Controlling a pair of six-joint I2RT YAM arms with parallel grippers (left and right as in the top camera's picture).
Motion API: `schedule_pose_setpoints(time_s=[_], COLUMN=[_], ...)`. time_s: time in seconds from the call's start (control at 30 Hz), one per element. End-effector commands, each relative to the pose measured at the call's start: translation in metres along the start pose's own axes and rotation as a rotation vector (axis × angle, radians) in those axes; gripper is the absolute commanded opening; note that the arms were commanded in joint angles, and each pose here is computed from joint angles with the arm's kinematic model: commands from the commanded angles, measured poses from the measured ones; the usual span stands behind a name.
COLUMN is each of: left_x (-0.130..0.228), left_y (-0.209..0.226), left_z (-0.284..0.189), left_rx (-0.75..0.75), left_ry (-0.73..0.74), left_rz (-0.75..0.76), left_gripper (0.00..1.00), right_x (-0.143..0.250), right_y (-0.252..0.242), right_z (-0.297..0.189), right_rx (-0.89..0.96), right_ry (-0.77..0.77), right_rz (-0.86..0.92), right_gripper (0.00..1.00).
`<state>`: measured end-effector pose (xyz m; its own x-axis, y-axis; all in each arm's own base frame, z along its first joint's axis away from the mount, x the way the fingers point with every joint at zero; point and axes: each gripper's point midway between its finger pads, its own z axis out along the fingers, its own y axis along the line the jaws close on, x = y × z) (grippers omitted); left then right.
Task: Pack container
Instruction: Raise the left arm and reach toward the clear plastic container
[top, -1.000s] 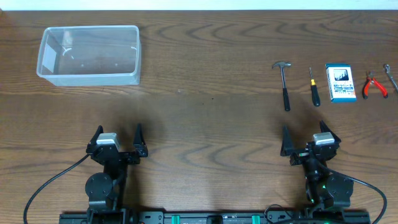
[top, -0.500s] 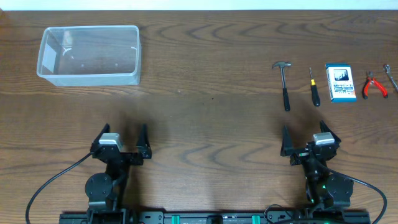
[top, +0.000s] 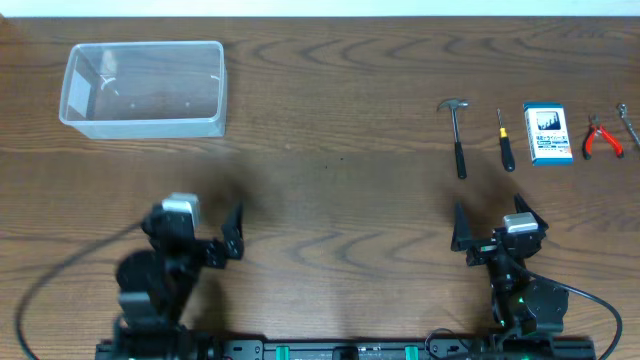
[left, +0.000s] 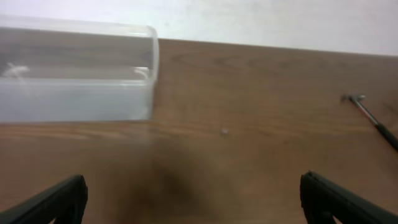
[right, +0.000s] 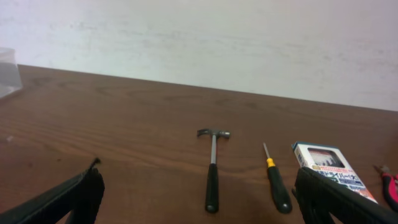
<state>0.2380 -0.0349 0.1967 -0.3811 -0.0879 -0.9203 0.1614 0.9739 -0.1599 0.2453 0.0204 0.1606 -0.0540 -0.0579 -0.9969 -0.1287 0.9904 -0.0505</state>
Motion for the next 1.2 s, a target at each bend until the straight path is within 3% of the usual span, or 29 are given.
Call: schedule_pose_setpoints(time_s=[0.0, 0.2, 0.3, 0.47, 0.63, 0.83, 0.97, 1.17], left_x=[-0.048, -0.084, -0.071, -0.072, -0.107, -0.150, -0.142, -0.133], left_y=[0.009, 0.006, 0.009, 0.020, 0.036, 0.037, 0.035, 0.039], left_z=[0.001, 0.015, 0.025, 0.049, 0.053, 0.071, 0.090, 0.123], left_rx=[-0.075, -0.069, -0.076, -0.119, -0.234, -0.207, -0.133, -0.119], left_ry=[0.090, 0.419, 0.570, 0.611, 0.614, 0.635, 0.703, 0.705], left_rz=[0.070, -0.002, -0.057, -0.085, -0.097, -0.006, 0.121, 0.100], left_gripper=[0.98, 0.98, 0.98, 0.98, 0.98, 0.98, 0.98, 0.98], right_x=[0.001, 0.001, 0.001, 0.001, 0.001, 0.001, 0.001, 0.001], right_y=[0.002, 0.002, 0.002, 0.002, 0.002, 0.002, 0.002, 0.002], right_z=[0.000, 0.000, 0.000, 0.000, 0.000, 0.000, 0.000, 0.000], right_rx=[-0.007, -0.007, -0.007, -0.007, -0.007, -0.007, -0.007, -0.007], right_ry=[0.000, 0.000, 0.000, 0.000, 0.000, 0.000, 0.000, 0.000], right_rz=[-0.009, -0.010, -0.010, -0.010, -0.010, -0.010, -0.010, -0.010], right_gripper=[0.99, 0.99, 0.99, 0.99, 0.99, 0.99, 0.99, 0.99])
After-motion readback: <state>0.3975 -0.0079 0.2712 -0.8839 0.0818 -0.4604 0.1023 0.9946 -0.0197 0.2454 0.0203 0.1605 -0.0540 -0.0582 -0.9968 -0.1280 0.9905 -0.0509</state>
